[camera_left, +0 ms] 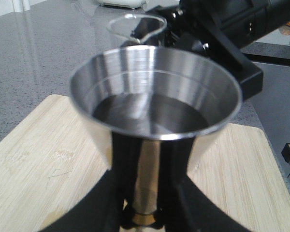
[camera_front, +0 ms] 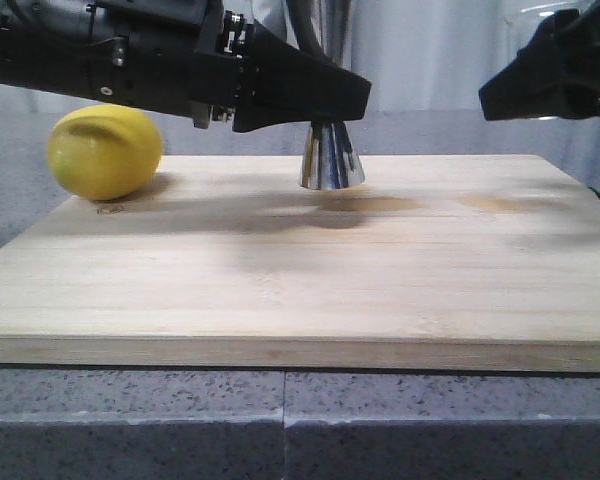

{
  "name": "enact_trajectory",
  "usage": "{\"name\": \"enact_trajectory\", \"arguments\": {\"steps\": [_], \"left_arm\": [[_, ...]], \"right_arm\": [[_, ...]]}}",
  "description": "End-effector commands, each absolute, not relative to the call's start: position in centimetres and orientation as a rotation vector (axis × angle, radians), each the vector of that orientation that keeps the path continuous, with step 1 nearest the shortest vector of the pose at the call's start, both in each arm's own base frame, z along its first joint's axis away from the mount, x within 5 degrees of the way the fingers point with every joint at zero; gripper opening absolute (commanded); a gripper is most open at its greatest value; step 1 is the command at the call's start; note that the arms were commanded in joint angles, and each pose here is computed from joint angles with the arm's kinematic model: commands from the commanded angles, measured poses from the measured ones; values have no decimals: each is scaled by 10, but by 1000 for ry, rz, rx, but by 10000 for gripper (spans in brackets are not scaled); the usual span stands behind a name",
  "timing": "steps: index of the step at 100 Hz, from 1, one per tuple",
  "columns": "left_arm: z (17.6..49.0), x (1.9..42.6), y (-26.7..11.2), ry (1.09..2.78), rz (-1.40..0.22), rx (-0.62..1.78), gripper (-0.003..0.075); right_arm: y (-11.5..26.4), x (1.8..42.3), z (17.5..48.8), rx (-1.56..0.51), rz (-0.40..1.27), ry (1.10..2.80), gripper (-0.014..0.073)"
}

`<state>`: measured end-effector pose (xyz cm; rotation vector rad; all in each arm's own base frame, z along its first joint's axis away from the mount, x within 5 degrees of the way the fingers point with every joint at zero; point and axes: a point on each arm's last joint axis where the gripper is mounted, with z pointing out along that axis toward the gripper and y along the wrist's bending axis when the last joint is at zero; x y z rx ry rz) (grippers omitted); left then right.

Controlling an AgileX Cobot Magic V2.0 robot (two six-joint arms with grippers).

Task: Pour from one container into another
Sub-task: 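Carry the beaker back with the right gripper and set it on the board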

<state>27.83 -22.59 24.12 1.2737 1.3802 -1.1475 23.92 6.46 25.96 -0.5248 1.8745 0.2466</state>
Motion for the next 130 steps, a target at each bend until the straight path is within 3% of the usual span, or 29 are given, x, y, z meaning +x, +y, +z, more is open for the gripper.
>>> {"name": "enact_trajectory", "arguments": {"steps": [1,28,111,130], "left_arm": [[271,274,-228,1260,-1203,1217,59],[271,274,-228,1261,-1202,1216,59],[271,274,-228,1261,-1202,1216,59],[271,274,-228,1261,-1202,1216,59]], "right_arm": [[63,236,272,-530,292,1782,310],[58,243,259,-567,424,1702,310],[56,270,222,-564,387,1734,318],[56,270,222,-564,387,1734,473]]}}
